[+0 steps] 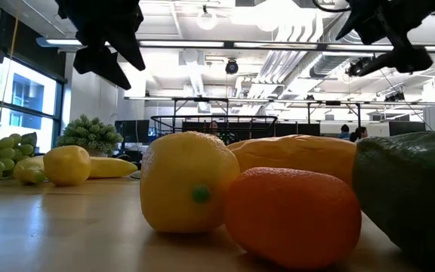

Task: Build produce basket
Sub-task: Put the lemon into the black wire basket

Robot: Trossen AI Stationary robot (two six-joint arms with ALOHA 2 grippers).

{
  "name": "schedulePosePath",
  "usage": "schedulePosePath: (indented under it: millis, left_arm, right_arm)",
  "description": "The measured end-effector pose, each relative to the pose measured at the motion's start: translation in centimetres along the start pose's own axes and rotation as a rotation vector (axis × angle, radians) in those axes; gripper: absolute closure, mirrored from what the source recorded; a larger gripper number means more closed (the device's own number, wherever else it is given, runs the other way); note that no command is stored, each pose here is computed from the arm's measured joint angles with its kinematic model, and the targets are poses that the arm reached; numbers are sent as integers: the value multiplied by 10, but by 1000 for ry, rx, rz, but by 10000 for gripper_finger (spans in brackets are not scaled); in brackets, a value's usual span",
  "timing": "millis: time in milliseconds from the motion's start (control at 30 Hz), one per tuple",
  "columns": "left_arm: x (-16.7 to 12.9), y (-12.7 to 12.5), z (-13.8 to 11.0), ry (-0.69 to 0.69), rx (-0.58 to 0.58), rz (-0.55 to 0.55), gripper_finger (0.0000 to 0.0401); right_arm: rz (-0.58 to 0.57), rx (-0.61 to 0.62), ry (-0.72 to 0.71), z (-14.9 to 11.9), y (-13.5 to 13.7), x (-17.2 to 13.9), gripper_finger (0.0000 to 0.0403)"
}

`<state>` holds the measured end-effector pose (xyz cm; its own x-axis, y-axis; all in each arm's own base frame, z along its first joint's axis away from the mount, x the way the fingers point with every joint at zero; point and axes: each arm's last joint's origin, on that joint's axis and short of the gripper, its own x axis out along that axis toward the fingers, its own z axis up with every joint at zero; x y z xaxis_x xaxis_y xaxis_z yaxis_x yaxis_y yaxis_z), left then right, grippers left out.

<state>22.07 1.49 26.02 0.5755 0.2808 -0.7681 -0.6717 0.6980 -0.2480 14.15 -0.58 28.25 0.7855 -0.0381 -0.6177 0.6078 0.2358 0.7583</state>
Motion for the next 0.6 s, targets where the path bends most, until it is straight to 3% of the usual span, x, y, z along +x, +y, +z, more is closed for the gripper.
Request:
schedulePosePath:
  millis: [300, 600]
  left_arm:
    - [0, 0, 0, 1, 69, 0, 102]
    - [0, 0, 0, 1, 123, 0, 102]
  right_arm:
    - [-130, 231, 172, -38, 9, 32, 73]
    - [-234, 385, 274, -80, 13, 53, 73]
